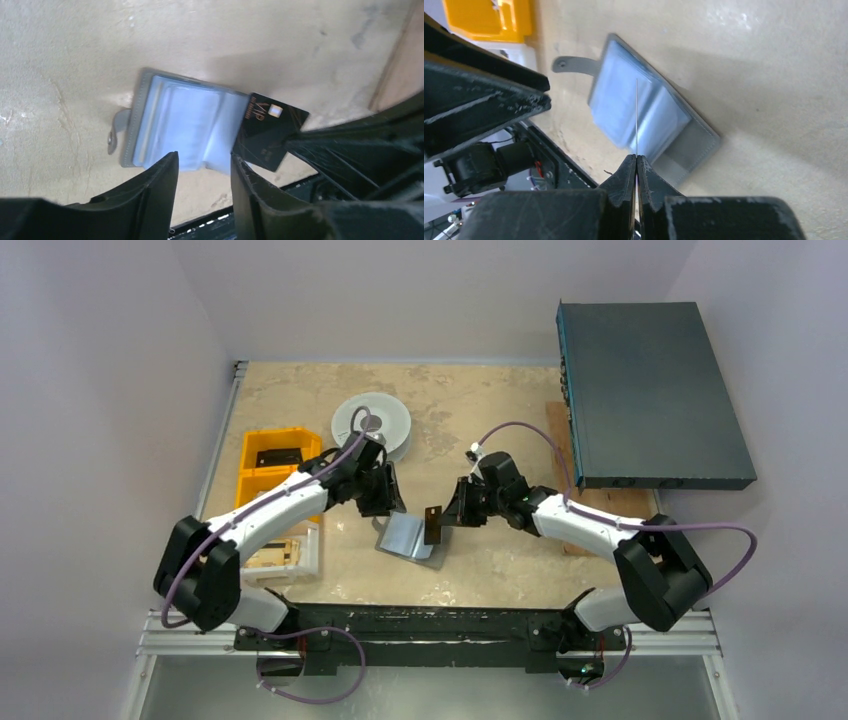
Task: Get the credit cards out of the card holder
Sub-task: Remove the credit card from the card holder, then place the credit card in the storage box, then remove the credit card from the card holder.
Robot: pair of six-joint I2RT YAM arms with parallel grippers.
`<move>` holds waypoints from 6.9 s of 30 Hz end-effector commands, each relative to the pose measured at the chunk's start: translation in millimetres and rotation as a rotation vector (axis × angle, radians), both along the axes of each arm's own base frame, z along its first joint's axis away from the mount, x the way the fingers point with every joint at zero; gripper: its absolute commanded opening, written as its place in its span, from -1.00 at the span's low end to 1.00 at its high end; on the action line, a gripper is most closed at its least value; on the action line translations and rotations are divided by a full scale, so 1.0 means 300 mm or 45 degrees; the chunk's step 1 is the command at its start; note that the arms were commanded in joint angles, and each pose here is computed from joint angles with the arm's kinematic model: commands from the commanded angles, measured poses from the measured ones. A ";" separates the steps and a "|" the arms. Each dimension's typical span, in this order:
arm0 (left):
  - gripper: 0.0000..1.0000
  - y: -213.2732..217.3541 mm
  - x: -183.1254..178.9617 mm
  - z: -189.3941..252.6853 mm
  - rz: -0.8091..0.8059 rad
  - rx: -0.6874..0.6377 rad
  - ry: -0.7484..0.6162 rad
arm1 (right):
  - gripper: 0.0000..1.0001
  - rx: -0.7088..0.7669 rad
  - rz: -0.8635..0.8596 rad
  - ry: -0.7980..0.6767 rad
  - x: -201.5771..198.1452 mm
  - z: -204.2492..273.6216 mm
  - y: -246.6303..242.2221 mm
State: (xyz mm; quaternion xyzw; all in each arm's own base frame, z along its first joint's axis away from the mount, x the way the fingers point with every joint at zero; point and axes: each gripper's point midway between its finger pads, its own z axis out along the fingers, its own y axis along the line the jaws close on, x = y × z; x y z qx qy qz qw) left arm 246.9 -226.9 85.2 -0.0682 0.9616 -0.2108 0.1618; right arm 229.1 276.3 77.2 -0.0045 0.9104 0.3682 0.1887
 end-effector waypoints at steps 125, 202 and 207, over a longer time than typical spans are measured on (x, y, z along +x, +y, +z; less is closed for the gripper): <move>0.11 0.941 0.624 0.308 1.273 0.047 -0.181 | 0.98 -0.304 -0.258 0.179 0.750 0.177 -0.351; 0.15 0.260 -0.194 -0.004 0.104 -0.241 -0.025 | -0.09 -0.653 -0.055 -0.098 -0.061 -0.195 0.309; 0.14 0.243 -0.197 -0.013 0.086 -0.234 -0.016 | -0.57 -0.614 0.015 -0.128 -0.081 -0.204 0.292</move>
